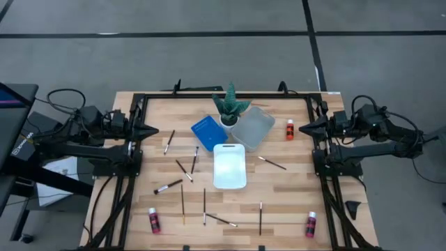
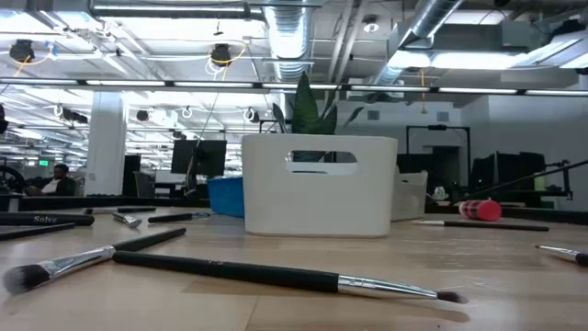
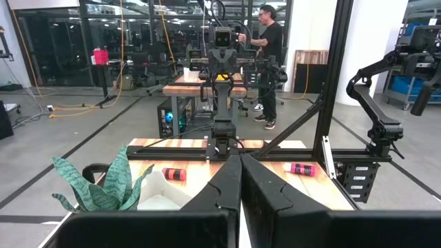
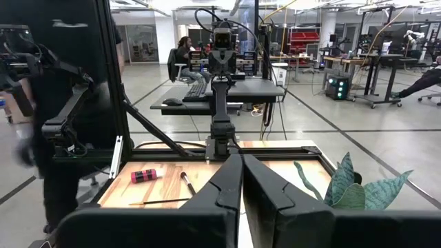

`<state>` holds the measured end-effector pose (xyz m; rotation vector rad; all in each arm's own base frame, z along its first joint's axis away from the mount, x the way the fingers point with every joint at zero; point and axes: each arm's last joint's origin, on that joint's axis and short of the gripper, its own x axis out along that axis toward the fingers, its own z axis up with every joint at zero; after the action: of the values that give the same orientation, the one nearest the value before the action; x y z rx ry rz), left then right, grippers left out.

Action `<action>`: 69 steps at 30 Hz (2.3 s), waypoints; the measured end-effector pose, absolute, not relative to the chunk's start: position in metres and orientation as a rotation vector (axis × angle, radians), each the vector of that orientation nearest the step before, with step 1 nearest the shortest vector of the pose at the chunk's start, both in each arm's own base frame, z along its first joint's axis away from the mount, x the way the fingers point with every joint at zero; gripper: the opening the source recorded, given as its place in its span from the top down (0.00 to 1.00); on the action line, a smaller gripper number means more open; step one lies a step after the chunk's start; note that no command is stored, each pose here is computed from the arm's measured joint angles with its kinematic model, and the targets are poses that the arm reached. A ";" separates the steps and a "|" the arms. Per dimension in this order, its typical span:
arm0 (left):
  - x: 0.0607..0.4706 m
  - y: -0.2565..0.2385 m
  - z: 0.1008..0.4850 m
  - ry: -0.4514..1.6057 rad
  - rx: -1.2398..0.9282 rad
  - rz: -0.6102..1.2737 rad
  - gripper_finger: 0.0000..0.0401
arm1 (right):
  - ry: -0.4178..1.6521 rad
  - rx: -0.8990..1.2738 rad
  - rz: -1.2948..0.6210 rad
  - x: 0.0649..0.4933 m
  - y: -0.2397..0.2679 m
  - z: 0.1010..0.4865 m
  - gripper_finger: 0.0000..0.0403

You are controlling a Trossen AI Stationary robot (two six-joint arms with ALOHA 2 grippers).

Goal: Pick & Place Paint Supplies

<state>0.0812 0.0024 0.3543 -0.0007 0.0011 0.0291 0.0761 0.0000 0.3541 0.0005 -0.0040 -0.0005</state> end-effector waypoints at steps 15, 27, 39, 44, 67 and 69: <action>0.081 0.002 0.354 0.001 -0.001 0.029 1.00 | -0.004 0.001 0.000 0.076 0.000 0.354 0.98; 0.092 0.005 0.369 -0.149 -0.188 0.086 1.00 | -0.004 0.001 0.000 0.076 0.000 0.354 0.98; 0.092 0.005 0.384 -0.302 -0.349 0.048 1.00 | -0.004 0.001 -0.001 0.076 0.000 0.354 0.98; 0.094 0.005 0.384 -0.300 -0.334 0.047 1.00 | -0.005 0.000 0.000 0.076 0.000 0.354 0.98; 0.123 0.021 0.387 -0.480 -0.527 0.595 0.95 | -0.580 0.423 0.132 0.095 0.001 0.411 0.98; 0.122 0.021 0.387 -0.480 -0.517 0.597 0.90 | -0.595 0.441 0.052 0.094 -0.002 0.410 0.98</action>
<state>0.1217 0.0212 0.3873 -0.5173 -0.4798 0.5966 0.0945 -0.0023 0.4103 0.4406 -0.5954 0.0519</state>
